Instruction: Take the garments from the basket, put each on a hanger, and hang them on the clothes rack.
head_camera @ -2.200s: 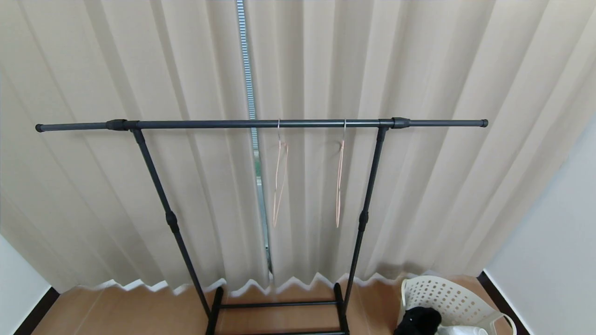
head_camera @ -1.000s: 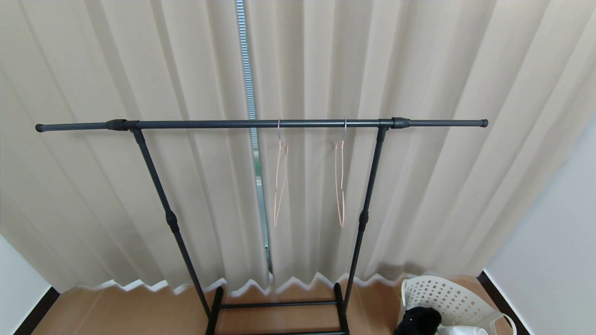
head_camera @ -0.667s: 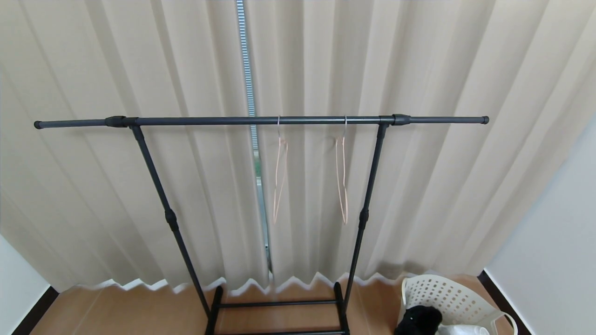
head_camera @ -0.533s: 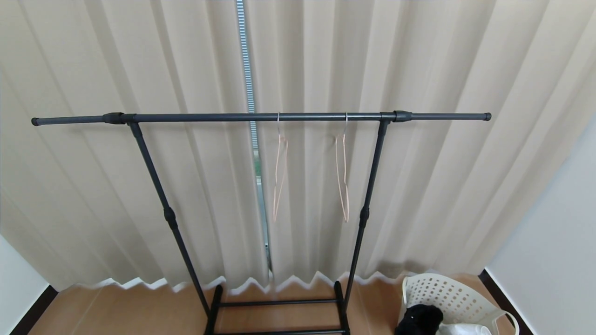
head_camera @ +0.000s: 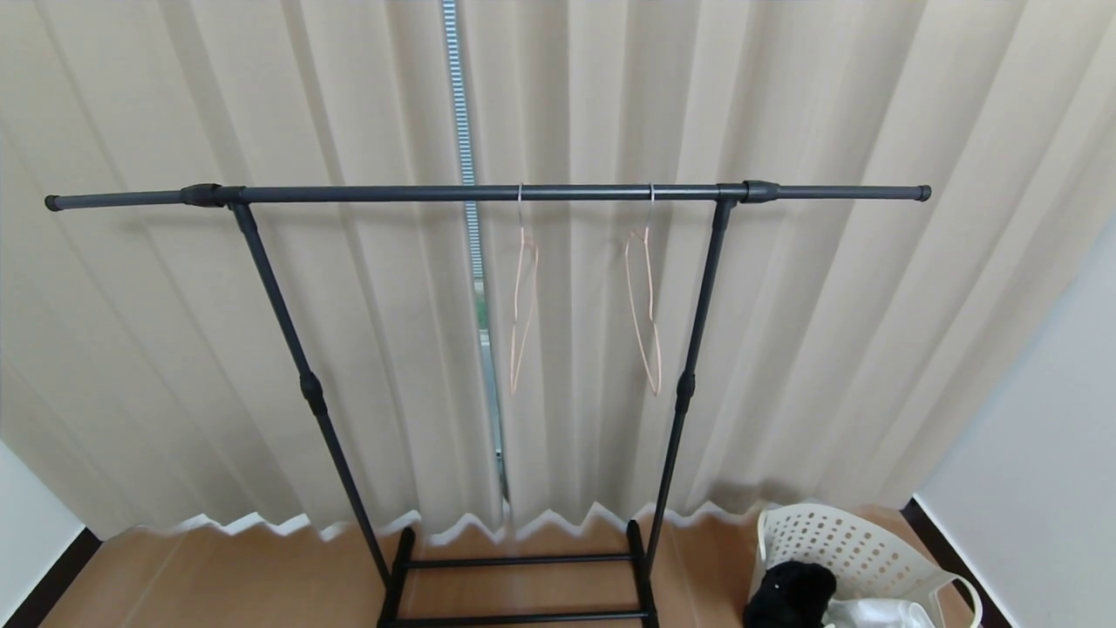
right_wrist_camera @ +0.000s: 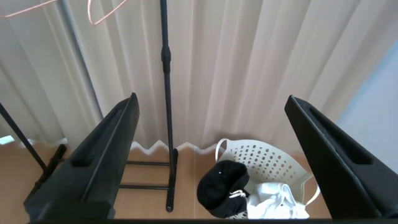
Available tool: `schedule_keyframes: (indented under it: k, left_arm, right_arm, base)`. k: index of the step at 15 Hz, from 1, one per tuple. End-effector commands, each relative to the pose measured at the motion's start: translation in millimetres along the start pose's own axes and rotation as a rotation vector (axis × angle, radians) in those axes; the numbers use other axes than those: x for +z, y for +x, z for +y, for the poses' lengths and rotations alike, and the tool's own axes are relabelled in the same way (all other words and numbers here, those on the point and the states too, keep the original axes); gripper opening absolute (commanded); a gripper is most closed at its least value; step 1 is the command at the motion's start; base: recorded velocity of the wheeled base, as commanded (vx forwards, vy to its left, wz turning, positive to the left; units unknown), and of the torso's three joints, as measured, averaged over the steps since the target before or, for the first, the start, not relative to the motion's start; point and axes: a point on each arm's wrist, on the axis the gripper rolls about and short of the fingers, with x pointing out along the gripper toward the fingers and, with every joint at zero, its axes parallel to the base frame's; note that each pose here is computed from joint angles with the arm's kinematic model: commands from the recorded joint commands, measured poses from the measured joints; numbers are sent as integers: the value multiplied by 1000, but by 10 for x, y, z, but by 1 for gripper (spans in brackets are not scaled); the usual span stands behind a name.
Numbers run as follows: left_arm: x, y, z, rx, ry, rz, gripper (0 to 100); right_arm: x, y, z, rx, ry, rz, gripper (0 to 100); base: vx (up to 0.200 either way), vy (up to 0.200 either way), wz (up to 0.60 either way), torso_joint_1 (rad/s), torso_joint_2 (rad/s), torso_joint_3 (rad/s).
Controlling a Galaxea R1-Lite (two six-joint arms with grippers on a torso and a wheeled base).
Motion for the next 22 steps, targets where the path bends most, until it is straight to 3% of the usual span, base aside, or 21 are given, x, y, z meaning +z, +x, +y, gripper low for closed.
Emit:
schedule_keyframes:
  k: [1, 16, 20, 22]
  left_arm:
    - [1, 1, 0, 0, 0, 1, 100]
    - [1, 1, 1, 3, -8, 1, 100]
    - [1, 1, 1, 2, -6, 1, 100]
    - [1, 1, 1, 3, -6, 1, 100]
  right_arm:
    - [0, 1, 0, 1, 0, 1, 100]
    - [0, 1, 0, 1, 2, 1, 100]
    - [0, 1, 0, 1, 0, 1, 100]
    - [0, 1, 0, 1, 2, 1, 100]
  base:
    - [0, 0, 0, -154, 354, 203]
    - [0, 0, 0, -189, 474, 279]
    - [0, 0, 0, -60, 161, 96]
    - [0, 0, -600, 0, 24, 17]
